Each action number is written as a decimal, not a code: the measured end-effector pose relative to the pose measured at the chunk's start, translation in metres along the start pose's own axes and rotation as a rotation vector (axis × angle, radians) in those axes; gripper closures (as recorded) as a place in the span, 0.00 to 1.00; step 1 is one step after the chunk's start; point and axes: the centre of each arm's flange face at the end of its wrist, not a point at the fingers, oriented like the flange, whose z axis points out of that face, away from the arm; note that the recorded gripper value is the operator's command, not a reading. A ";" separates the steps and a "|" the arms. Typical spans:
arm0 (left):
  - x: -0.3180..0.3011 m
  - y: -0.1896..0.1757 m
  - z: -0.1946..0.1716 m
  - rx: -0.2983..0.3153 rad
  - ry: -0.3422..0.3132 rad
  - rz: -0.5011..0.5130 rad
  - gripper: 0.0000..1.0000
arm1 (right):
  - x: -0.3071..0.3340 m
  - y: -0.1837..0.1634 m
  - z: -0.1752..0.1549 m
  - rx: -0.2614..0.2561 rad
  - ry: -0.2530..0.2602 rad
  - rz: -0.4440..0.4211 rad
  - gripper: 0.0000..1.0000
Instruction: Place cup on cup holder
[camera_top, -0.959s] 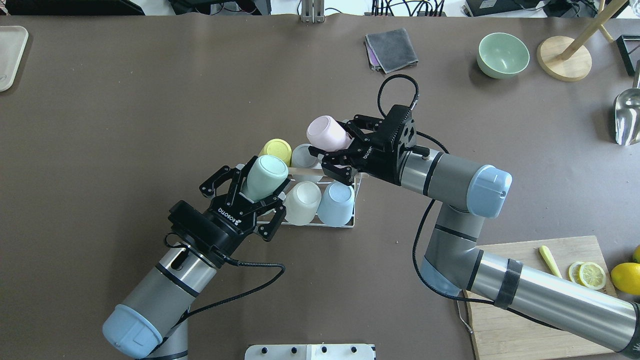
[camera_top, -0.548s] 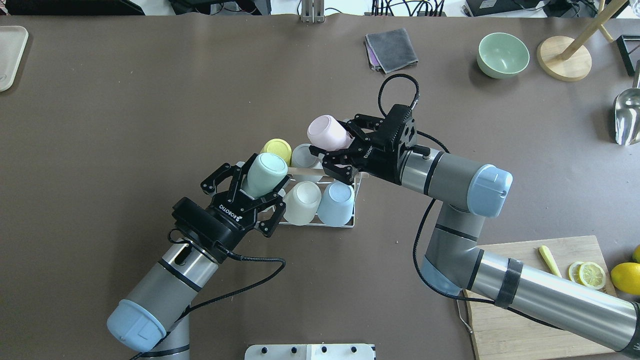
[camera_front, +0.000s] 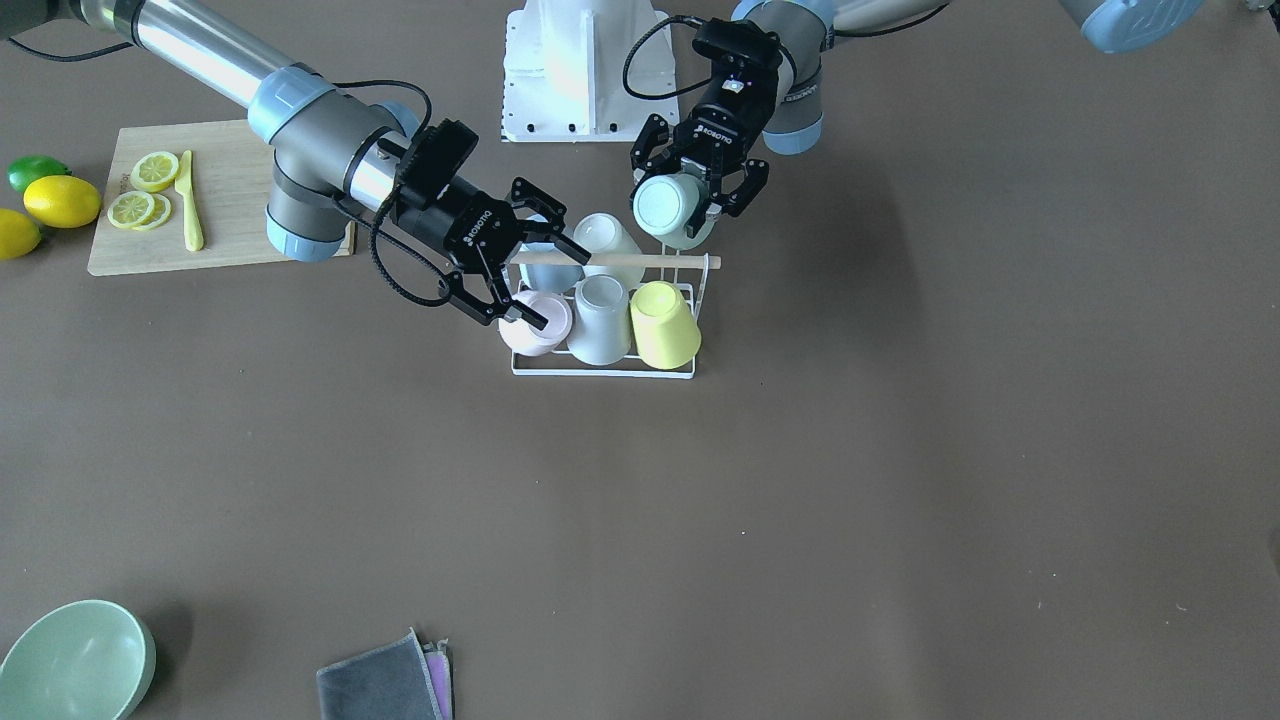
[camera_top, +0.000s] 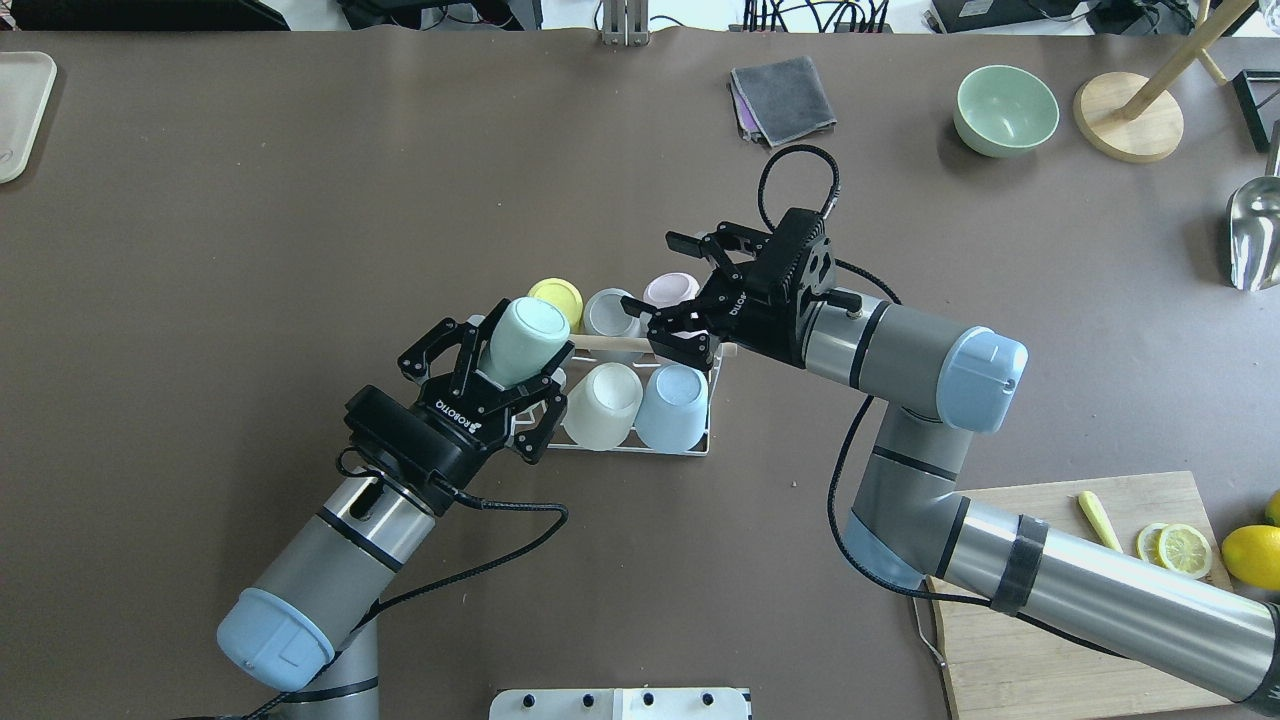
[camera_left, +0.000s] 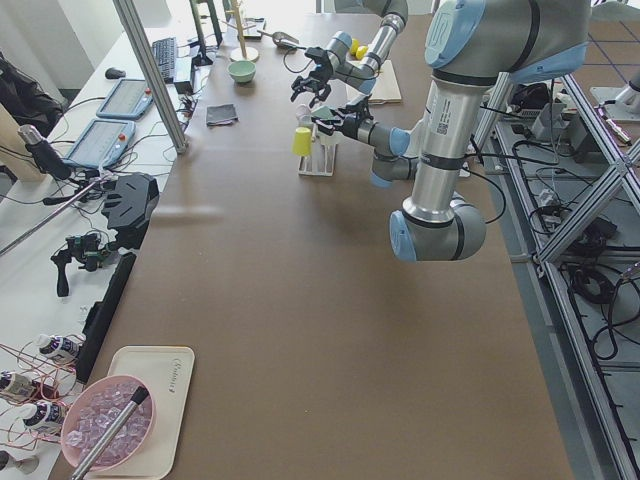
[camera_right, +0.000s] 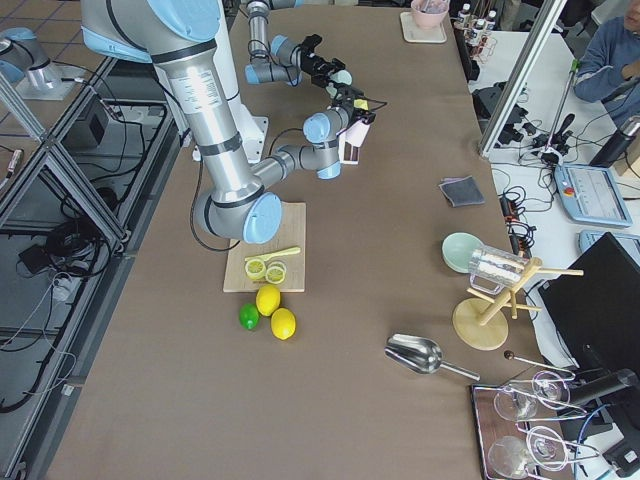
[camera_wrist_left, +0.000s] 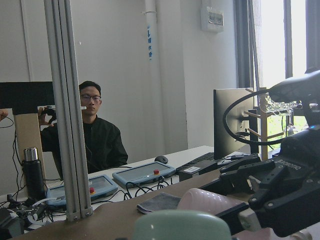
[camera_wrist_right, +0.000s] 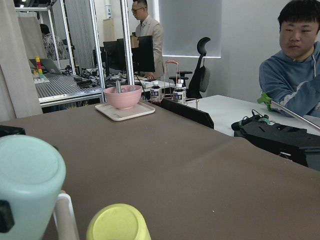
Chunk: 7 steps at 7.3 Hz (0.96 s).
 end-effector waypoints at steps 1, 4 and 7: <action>0.001 0.001 0.001 -0.001 -0.001 0.002 1.00 | 0.000 -0.001 0.000 0.001 0.000 -0.001 0.11; 0.002 0.005 0.003 -0.006 -0.002 0.007 1.00 | 0.000 -0.003 0.000 0.003 0.000 -0.003 0.10; 0.002 0.011 0.004 -0.013 -0.003 0.015 1.00 | 0.008 -0.020 0.002 -0.036 0.001 -0.006 0.14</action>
